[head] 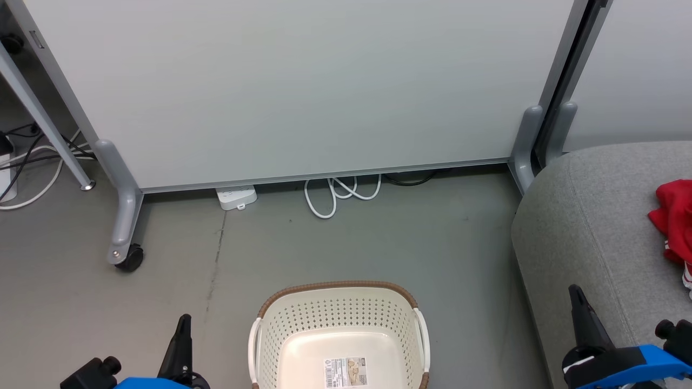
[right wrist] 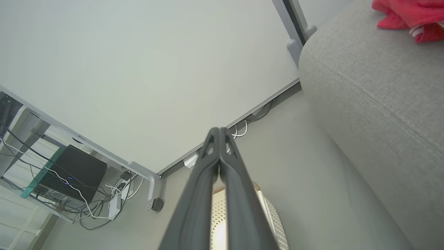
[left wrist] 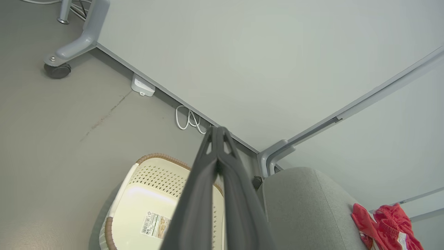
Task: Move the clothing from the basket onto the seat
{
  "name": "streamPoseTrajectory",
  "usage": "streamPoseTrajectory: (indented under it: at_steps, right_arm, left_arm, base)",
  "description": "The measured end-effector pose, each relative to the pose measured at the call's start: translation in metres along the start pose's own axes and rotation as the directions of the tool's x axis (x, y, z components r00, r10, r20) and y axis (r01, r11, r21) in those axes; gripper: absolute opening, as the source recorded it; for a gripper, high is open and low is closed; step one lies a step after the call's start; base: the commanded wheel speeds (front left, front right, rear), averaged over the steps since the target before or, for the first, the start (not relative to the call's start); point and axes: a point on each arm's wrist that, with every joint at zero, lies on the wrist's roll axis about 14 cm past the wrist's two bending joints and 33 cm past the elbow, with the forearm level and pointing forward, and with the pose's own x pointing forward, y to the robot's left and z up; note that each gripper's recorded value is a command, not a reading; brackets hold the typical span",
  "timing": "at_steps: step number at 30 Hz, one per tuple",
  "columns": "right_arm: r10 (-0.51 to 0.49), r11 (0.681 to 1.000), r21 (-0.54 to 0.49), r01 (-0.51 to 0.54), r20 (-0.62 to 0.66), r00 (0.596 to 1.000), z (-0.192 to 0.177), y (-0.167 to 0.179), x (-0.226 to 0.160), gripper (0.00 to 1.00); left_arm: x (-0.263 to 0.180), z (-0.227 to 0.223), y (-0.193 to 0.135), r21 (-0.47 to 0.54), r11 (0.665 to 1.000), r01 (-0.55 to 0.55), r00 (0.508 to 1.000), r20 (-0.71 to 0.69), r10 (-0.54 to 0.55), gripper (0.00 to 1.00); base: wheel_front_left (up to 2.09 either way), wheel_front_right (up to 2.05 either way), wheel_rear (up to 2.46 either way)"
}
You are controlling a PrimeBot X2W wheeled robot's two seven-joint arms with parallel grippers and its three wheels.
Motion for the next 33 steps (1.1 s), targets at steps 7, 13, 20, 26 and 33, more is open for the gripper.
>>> streamPoseTrajectory:
  at_steps: [7, 13, 20, 26, 33]
  right_arm:
    - [0.006, 0.995, 0.104, -0.006, 0.008, 1.000, 0.002, 0.001, 0.002, 0.00]
    - [0.013, 0.982, 0.189, -0.018, 0.025, 1.000, 0.006, 0.002, 0.004, 0.00]
    - [0.014, 0.961, 0.277, -0.023, 0.034, 0.999, 0.007, 0.002, 0.005, 0.00]
    - [0.018, 0.937, 0.348, -0.034, 0.047, 0.999, 0.010, 0.003, 0.006, 0.00]
    - [0.017, 0.905, 0.424, -0.040, 0.058, 0.998, 0.012, 0.002, 0.007, 0.00]
  left_arm:
    - [0.002, 0.006, 0.000, -0.090, 0.996, -0.005, 1.000, 0.010, 0.006, 0.00]
    - [0.004, 0.009, -0.002, -0.159, 0.987, 0.000, 1.000, 0.014, 0.002, 0.00]
    - [0.007, 0.016, -0.004, -0.234, 0.972, 0.007, 1.000, 0.027, -0.001, 0.00]
    - [0.009, 0.019, -0.006, -0.293, 0.956, 0.016, 1.000, 0.030, -0.008, 0.00]
    - [0.011, 0.023, -0.008, -0.356, 0.934, 0.027, 0.999, 0.039, -0.014, 0.00]
  base:
    - [0.00, 0.00, 0.00]
    - [0.00, 0.00, 0.00]
    - [0.00, 0.00, 0.00]
    - [0.00, 0.00, 0.00]
    - [0.00, 0.00, 0.00]
